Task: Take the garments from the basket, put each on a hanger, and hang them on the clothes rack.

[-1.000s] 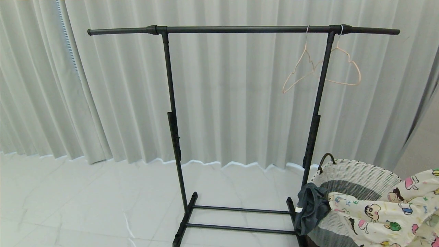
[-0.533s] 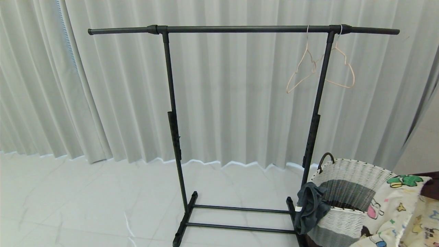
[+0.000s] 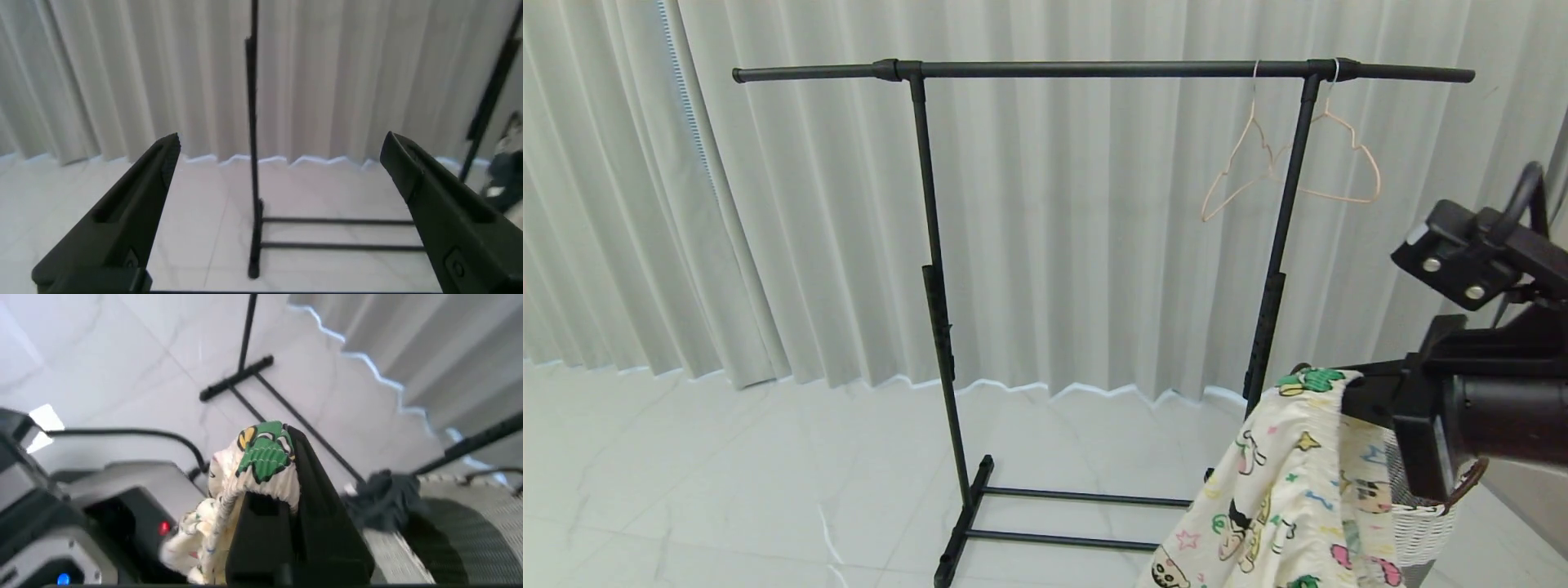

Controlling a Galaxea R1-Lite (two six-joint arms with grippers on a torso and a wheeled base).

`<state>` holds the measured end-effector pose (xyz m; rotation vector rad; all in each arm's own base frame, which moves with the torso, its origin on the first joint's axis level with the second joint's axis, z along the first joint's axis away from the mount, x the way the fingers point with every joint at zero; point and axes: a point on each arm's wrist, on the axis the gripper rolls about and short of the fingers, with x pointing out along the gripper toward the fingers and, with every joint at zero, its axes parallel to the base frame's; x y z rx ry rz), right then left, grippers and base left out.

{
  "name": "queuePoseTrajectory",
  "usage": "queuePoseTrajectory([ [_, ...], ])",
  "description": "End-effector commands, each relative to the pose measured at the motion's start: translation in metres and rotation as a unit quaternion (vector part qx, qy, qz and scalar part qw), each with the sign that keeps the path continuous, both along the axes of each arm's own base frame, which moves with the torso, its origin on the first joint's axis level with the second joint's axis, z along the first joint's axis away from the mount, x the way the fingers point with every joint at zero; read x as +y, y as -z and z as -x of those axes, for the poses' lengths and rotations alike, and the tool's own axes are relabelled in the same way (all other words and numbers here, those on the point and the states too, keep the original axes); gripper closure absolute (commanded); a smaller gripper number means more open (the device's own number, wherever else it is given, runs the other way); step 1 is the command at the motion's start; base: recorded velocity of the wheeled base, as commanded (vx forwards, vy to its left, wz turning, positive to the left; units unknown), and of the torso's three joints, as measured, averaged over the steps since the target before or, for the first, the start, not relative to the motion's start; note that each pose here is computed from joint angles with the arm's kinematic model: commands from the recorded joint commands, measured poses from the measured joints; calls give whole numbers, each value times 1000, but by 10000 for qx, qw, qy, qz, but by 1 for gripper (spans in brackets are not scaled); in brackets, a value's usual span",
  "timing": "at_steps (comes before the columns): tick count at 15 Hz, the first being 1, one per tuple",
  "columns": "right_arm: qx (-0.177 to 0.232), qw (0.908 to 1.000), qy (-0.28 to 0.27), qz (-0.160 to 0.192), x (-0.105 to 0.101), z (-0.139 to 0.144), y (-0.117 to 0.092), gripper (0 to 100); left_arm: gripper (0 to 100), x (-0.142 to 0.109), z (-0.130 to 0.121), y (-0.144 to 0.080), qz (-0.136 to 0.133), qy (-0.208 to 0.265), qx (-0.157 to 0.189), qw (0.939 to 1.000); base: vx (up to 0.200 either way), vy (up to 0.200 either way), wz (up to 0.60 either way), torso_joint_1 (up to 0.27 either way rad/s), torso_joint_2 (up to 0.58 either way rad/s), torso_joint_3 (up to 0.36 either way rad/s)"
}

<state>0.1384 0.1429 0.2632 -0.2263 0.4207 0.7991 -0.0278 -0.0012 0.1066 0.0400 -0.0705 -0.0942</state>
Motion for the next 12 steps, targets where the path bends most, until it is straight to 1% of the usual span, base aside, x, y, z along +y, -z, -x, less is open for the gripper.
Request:
queuePoseTrajectory([
  [1,128,9999,-51,102,20,-16,13,100,0,-1,-25,-88,237,609,206,9976,0,0,0,0,0,0],
  [2,30,10000,-37,5,28,-23,15,100,0,-5,-51,-118,108,882,430,9951,0,0,0,0,0,0],
  [3,-17,10000,-29,-45,32,-28,16,100,0,-11,-73,-126,-242,1106,688,9912,0,0,0,0,0,0],
  [4,-36,10000,-22,-59,34,-30,16,100,0,-14,-82,-126,-406,1208,799,9886,0,0,0,0,0,0],
  [5,-102,9999,-23,-124,40,-35,13,100,0,-28,-111,-129,-642,1617,900,9806,0,0,0,0,0,0],
  [6,-173,9997,-24,-194,46,-40,8,100,0,-43,-133,-129,-648,1940,949,9742,0,0,0,0,0,0],
  [7,-236,9994,-24,-260,49,-43,4,100,0,-53,-146,-127,-581,2087,997,9712,0,0,0,0,0,0],
  [8,-299,9990,-24,-327,54,-48,-1,100,0,-68,-160,-120,-451,2335,1236,9634,0,0,0,0,0,0],
  [9,-330,9988,-47,-361,58,-50,-4,100,0,-80,-163,-113,-418,2562,1467,9545,0,0,0,0,0,0],
  [10,-340,9987,-75,-384,61,-50,-5,100,0,-87,-163,-109,-364,2701,1588,9490,0,0,0,0,0,0],
  [11,-391,9979,-214,-472,71,-49,-5,100,0,-109,-158,-101,-245,3168,1917,9286,0,0,0,0,0,0],
  [12,-443,9969,-303,-579,81,-49,-4,100,0,-128,-151,-97,-163,3414,2123,9155,0,0,0,0,0,0],
])
